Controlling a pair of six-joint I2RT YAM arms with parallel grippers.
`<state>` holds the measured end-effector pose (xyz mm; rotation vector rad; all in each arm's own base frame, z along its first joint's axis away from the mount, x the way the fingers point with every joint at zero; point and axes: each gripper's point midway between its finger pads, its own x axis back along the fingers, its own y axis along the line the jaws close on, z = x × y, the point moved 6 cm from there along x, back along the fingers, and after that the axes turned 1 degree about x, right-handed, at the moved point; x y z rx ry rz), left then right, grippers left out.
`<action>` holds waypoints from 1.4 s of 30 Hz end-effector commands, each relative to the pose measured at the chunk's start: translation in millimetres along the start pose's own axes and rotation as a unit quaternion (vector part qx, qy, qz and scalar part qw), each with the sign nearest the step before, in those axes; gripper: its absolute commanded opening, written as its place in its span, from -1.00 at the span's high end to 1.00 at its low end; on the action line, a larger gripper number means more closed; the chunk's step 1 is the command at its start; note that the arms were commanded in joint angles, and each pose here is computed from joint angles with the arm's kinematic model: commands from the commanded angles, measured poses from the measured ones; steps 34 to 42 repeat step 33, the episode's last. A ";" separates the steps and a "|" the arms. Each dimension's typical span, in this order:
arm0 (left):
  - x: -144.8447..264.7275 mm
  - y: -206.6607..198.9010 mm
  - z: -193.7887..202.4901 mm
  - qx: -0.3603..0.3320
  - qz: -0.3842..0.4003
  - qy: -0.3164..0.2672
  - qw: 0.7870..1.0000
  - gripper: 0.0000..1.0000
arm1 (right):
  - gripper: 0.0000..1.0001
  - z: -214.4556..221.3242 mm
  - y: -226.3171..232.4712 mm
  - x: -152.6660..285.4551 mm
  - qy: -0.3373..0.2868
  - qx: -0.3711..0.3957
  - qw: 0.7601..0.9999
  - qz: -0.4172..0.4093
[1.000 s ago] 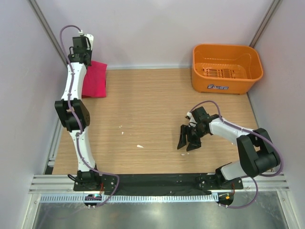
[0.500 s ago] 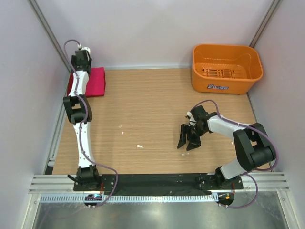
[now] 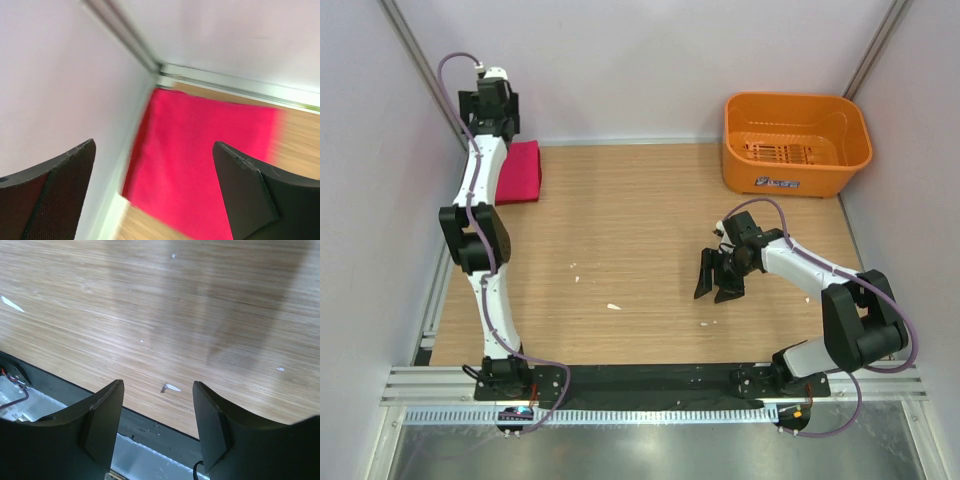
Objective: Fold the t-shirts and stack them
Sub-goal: Neatly place the folded tshirt to the corner, then reset both grippers
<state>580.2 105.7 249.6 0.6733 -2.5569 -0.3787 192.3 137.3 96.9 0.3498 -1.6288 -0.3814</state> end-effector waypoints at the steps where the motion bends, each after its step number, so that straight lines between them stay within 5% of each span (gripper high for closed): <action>1: 98.3 -47.0 -34.3 0.069 0.105 0.000 0.992 -0.99 | -0.28 -13.1 11.2 20.2 -0.046 0.007 0.999 -0.002; 3: 140.6 -86.8 -0.2 0.085 0.198 0.070 0.974 -0.99 | -0.31 -17.4 16.5 30.2 -0.072 0.014 0.997 -0.008; 5: 210.0 -107.8 -7.8 0.172 0.297 0.069 0.937 -0.99 | -0.32 -19.1 19.1 35.5 -0.091 0.013 0.996 -0.013; 6: 223.0 -125.0 38.1 0.170 0.312 0.121 0.927 -0.99 | -0.34 -19.4 20.8 38.6 -0.102 0.013 0.995 -0.018; 8: 293.3 -138.9 30.6 0.211 0.393 0.096 0.890 -0.99 | -0.41 -16.5 19.3 37.9 -0.108 -0.001 0.994 -0.018; 10: 345.4 -149.7 62.7 0.204 0.429 0.117 0.872 -0.99 | -0.46 -14.0 16.4 37.5 -0.119 -0.009 0.993 -0.017; 13: 403.5 -173.7 122.9 0.220 0.505 0.187 0.813 -0.99 | -0.71 -10.1 10.7 36.3 -0.137 -0.027 0.990 -0.009; 16: 457.4 -165.8 138.1 0.253 0.562 0.188 0.764 -0.99 | -1.00 -5.5 3.4 35.5 -0.148 -0.045 0.988 0.001; 19: 488.0 -151.9 164.8 0.297 0.606 0.199 0.711 -0.99 | -1.00 -0.1 -1.8 34.4 -0.153 -0.056 0.987 -0.003; 20: 484.4 -150.8 197.8 0.297 0.599 0.225 0.709 -1.00 | -0.99 2.3 -1.4 37.0 -0.160 -0.053 0.986 -0.009; 22: 502.6 -134.9 190.5 0.364 0.633 0.211 0.650 -0.99 | -0.99 11.5 -6.1 29.9 -0.157 -0.059 0.986 -0.018; 23: 497.0 -132.9 219.2 0.373 0.626 0.228 0.646 -0.99 | -1.00 15.4 -6.0 30.9 -0.166 -0.059 0.984 -0.028; 25: 509.6 -114.0 214.9 0.431 0.654 0.212 0.585 -0.99 | -0.99 26.3 -11.8 19.7 -0.164 -0.084 0.982 -0.041; 27: 502.6 -107.6 238.5 0.454 0.646 0.218 0.573 -0.99 | -1.00 30.8 -9.1 16.9 -0.175 -0.088 0.978 -0.074; 28: 509.0 -92.4 231.7 0.480 0.664 0.202 0.537 -0.99 | -1.00 41.4 -15.6 6.7 -0.165 -0.110 0.977 -0.079; 30: 502.3 -86.4 251.3 0.500 0.663 0.200 0.520 -0.99 | -1.00 45.1 -12.5 3.4 -0.179 -0.115 0.970 -0.119; 31: 509.2 -69.3 240.5 0.533 0.682 0.181 0.467 -0.99 | -1.00 55.4 -18.6 -6.6 -0.164 -0.143 0.968 -0.123; 33: 507.3 -60.4 248.1 0.555 0.695 0.161 0.428 -0.99 | -0.99 59.2 -8.6 -4.8 -0.164 -0.128 0.960 -0.184; 42: 507.3 -60.4 248.1 0.555 0.695 0.161 0.428 -0.99 | -0.99 59.2 -8.6 -4.8 -0.164 -0.128 0.960 -0.184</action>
